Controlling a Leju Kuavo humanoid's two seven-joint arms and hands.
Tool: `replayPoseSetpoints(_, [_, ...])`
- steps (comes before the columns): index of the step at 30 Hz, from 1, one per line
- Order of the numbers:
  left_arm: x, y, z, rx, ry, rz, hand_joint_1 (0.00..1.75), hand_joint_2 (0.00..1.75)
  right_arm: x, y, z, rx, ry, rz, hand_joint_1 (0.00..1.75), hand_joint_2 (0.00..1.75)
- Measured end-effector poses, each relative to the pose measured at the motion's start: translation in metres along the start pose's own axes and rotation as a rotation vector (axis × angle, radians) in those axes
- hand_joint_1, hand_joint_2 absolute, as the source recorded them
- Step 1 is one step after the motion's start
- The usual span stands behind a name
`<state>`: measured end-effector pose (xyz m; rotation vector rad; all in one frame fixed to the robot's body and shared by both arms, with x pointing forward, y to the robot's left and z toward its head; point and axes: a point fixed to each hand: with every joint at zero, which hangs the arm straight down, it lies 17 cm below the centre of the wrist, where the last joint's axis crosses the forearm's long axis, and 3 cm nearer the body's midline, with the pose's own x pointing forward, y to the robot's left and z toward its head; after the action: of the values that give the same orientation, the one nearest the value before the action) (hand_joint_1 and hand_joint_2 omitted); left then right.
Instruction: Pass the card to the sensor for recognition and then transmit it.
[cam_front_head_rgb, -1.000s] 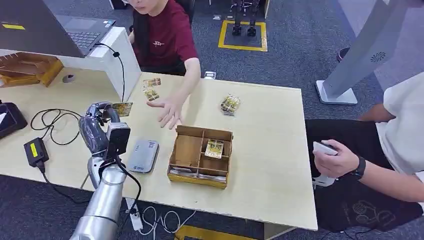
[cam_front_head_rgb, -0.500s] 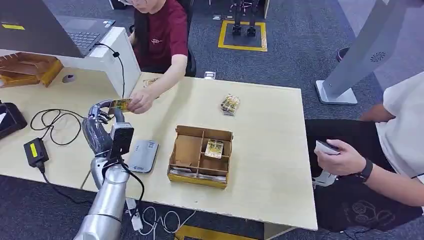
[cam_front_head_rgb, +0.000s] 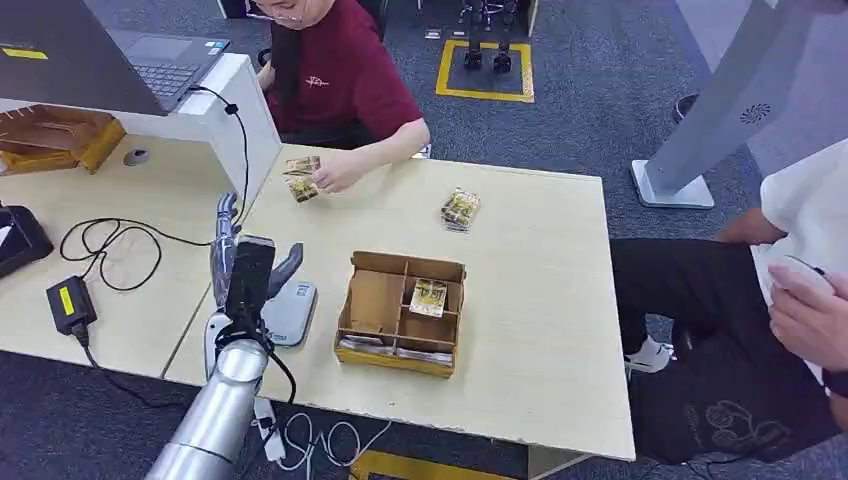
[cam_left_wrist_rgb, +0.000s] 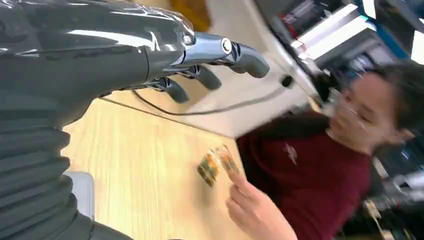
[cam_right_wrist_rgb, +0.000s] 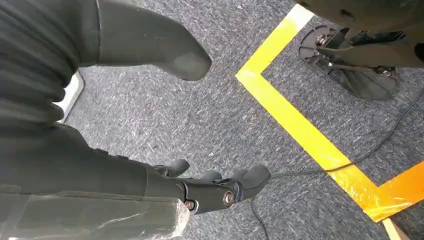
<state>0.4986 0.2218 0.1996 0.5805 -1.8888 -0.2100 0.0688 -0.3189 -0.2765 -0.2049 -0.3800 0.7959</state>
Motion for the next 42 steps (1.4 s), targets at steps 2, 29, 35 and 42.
replayPoseSetpoints(2, [0.016, -0.009, 0.007, -0.067, -0.052, -0.020, 0.00, 1.75, -0.004, 0.001, 0.001, -0.002, 0.005, -0.010, 0.00, 1.75])
replayPoseSetpoints(29, [0.083, -0.069, 0.171, -0.315, -0.577, -0.510, 0.00, 1.75, -0.031, 0.004, 0.010, -0.009, 0.036, -0.072, 0.00, 1.75])
replayPoseSetpoints(35, [0.065, -0.091, 0.182, -0.345, -0.544, -0.569, 0.00, 1.75, -0.032, 0.004, 0.010, -0.006, 0.043, -0.060, 0.00, 1.75])
replayPoseSetpoints(42, [0.048, -0.111, 0.184, -0.371, -0.516, -0.626, 0.00, 1.75, -0.028, 0.006, 0.009, 0.000, 0.047, -0.056, 0.00, 1.75])
